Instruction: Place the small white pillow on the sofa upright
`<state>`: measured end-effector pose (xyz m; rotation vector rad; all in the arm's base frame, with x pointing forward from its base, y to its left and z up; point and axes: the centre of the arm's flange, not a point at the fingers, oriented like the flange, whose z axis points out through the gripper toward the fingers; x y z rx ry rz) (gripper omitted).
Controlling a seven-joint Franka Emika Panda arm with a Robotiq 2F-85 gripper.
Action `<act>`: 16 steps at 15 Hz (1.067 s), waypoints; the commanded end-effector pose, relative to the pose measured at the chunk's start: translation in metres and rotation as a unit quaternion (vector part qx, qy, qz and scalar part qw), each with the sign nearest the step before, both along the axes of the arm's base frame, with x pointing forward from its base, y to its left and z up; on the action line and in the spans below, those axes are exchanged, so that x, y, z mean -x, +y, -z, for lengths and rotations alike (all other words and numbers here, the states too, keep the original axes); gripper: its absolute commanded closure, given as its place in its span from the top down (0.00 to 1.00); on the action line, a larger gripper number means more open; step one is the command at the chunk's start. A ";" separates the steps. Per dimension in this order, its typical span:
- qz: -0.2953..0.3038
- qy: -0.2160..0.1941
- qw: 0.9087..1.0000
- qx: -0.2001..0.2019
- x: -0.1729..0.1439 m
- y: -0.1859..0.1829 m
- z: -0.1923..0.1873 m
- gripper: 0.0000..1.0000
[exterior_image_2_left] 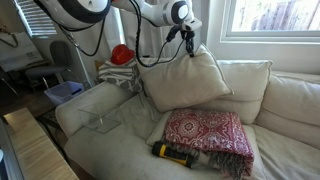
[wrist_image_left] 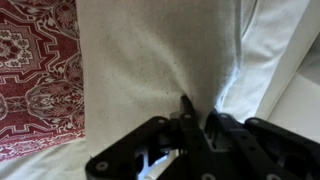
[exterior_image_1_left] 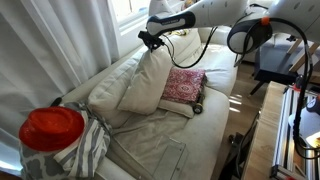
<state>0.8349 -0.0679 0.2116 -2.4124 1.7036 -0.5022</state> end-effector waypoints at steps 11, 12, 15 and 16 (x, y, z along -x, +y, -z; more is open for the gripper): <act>-0.008 0.000 1.000 -0.003 -0.001 0.011 0.000 0.14; -0.008 0.000 1.000 -0.003 -0.001 0.011 0.000 0.14; -0.017 0.004 1.000 0.013 -0.010 0.034 -0.008 0.03; -0.041 0.009 0.999 0.030 -0.013 0.062 -0.015 0.03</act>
